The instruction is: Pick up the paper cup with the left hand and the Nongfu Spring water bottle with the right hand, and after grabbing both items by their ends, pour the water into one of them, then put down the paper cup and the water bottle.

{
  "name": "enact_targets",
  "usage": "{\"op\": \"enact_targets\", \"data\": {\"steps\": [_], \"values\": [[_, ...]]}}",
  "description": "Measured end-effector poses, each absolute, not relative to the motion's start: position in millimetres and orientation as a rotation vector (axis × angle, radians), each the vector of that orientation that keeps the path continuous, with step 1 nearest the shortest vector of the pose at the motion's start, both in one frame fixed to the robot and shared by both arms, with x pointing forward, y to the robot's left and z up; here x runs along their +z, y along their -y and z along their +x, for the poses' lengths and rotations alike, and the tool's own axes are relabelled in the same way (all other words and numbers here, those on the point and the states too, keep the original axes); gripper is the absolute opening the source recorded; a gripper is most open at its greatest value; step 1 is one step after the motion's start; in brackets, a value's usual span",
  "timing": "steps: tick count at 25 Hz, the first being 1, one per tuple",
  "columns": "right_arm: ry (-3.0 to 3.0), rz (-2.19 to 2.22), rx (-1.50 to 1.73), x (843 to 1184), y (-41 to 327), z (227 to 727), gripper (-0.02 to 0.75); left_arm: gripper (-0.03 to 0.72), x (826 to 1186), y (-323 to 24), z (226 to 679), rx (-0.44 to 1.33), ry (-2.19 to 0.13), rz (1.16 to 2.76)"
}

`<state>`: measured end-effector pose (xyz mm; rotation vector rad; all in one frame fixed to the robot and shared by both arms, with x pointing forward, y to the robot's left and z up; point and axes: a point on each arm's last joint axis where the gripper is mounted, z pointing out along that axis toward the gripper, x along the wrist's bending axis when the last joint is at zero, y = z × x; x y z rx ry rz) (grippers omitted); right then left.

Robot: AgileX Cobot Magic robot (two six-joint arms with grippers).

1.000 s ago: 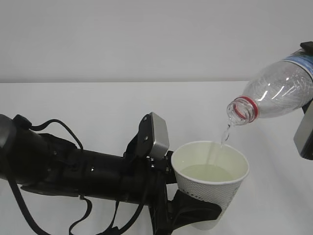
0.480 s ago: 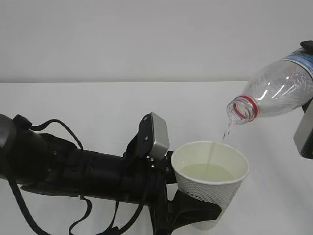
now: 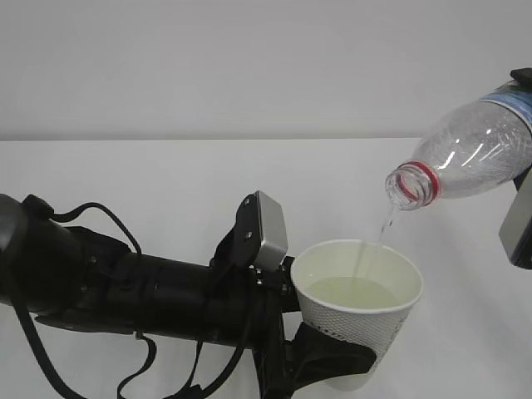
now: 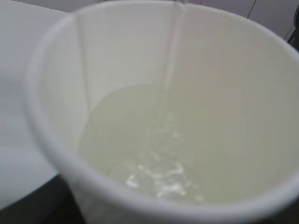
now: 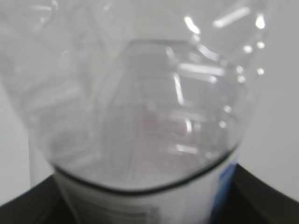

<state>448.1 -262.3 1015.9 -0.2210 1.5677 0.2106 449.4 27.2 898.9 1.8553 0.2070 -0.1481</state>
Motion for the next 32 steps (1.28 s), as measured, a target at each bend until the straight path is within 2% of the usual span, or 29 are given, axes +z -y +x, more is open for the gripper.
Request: {"op": "enact_targets", "data": {"steps": [32], "values": [[-1.567,-0.23,0.211,1015.9,261.8,447.9,0.491,0.51,898.7,-27.2,449.5,-0.147,-0.208,1.857]]}}
